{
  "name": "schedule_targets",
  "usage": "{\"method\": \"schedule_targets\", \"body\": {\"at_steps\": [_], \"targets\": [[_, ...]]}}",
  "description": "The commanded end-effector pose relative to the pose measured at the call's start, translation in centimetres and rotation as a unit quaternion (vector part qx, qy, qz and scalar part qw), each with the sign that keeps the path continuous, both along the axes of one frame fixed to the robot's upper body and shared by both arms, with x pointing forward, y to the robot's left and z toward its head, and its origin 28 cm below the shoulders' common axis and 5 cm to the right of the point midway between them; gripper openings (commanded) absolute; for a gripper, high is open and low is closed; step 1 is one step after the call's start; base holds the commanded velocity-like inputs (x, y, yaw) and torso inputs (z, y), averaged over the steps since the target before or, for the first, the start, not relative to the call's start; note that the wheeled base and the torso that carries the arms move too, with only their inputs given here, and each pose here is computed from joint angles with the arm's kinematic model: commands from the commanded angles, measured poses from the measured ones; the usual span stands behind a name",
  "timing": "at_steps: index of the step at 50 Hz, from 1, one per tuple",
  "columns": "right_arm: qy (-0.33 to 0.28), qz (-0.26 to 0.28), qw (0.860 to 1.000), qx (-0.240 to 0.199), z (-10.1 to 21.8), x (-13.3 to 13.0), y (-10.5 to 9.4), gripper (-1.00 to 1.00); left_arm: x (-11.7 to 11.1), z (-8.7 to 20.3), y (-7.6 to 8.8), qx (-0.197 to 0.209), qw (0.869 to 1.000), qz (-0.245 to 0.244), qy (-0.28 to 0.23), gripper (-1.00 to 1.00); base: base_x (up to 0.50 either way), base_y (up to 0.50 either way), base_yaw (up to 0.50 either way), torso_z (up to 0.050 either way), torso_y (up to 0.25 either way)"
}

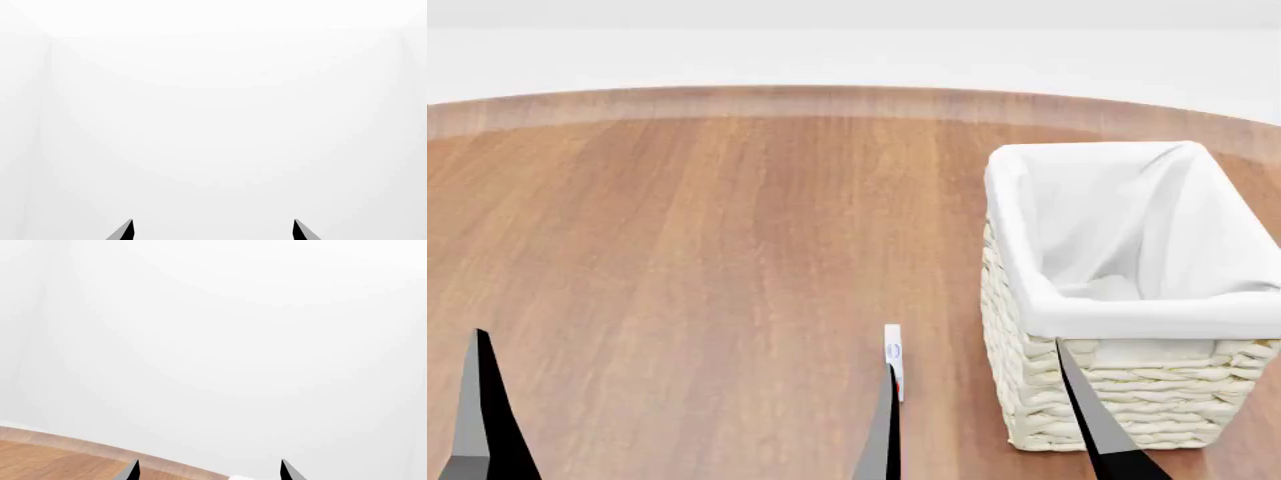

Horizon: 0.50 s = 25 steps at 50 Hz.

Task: Pick up the alphabet soup and the cream cheese box, and put them in the basket.

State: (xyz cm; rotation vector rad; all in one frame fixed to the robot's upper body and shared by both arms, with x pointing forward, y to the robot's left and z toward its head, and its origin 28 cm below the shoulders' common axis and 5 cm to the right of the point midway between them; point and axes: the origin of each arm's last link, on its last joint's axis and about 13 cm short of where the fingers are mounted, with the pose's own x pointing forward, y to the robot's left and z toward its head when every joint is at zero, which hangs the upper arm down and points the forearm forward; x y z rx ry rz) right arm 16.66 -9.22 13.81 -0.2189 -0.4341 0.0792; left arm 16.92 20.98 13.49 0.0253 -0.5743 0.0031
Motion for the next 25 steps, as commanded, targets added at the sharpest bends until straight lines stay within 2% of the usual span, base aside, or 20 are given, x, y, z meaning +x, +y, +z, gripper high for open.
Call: {"method": "schedule_targets", "body": {"at_steps": [1,25], "targets": [[-0.001,0.000,1.000,0.002,-0.09,-0.06,-0.07,1.00,-0.07,0.03,-0.06,0.001,1.000,0.000,0.000,1.00,0.20,0.00,0.00,0.000,0.000],[0.000,-0.004,1.000,0.004,0.26,-0.02,-0.21,1.00,0.00,-0.01,-0.15,0.003,1.000,-0.001,0.001,1.00,0.19,0.00,0.00,0.000,0.000]]}}
